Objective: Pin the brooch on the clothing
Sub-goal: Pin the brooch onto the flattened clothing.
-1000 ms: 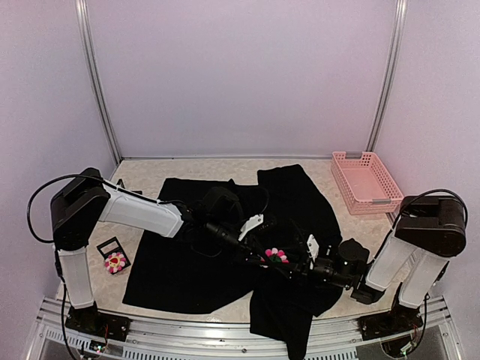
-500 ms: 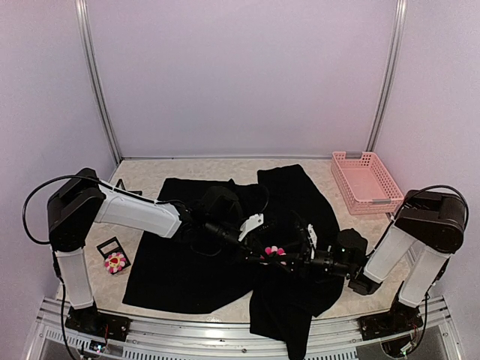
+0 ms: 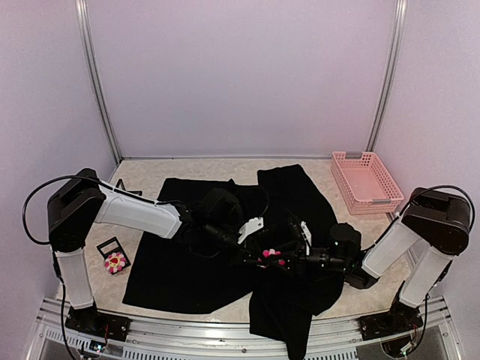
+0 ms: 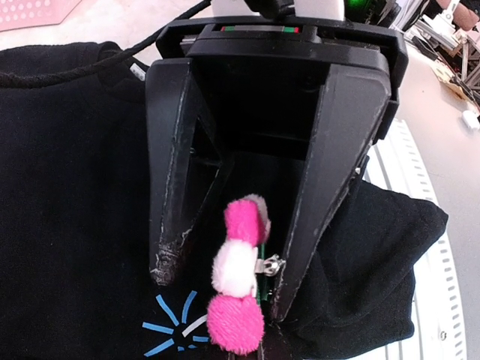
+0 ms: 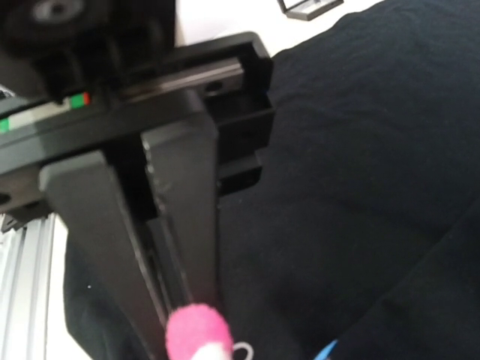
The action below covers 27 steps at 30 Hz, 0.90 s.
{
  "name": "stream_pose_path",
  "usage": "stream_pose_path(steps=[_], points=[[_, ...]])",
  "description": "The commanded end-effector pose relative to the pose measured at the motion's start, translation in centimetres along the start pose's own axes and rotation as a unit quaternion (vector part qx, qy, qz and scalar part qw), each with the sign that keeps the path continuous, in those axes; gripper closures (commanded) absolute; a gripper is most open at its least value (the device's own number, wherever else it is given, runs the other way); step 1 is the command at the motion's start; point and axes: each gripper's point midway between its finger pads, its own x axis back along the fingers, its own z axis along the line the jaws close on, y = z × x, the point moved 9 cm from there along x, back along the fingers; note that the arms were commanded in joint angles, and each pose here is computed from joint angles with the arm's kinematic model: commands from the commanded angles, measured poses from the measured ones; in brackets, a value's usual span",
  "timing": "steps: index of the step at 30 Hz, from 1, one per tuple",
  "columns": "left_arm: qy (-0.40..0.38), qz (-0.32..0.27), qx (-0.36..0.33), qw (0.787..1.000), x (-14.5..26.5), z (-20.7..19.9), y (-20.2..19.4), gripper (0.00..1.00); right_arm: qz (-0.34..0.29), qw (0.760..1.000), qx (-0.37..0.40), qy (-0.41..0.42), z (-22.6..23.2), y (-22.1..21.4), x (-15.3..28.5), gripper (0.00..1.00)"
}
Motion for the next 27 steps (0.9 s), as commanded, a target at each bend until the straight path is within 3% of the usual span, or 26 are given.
stream_pose_path(steps=[1, 5, 9, 19, 27], points=[[-0.070, -0.020, -0.040, 0.997, -0.2, -3.2, 1.6, 1.00, -0.016, 0.998, -0.009, -0.064, -1.8, 1.1, 0.0, 0.62], [-0.069, -0.022, -0.044, 0.996, -0.1, -3.4, 1.7, 1.00, -0.008, 0.998, -0.016, -0.067, -1.9, 0.9, 0.0, 0.66], [-0.069, -0.030, -0.050, 0.996, 0.2, -3.6, 1.7, 1.00, -0.010, 0.998, -0.013, -0.058, -1.8, 0.7, 0.4, 0.78], [-0.066, -0.043, -0.066, 0.995, 0.7, -4.1, 2.1, 1.00, -0.001, 1.000, -0.008, -0.011, -1.5, 0.8, 0.6, 0.95], [-0.060, -0.048, -0.067, 0.995, 1.0, -4.2, 2.1, 1.00, -0.025, 0.999, 0.005, 0.038, -0.6, 1.3, 1.2, 0.84]])
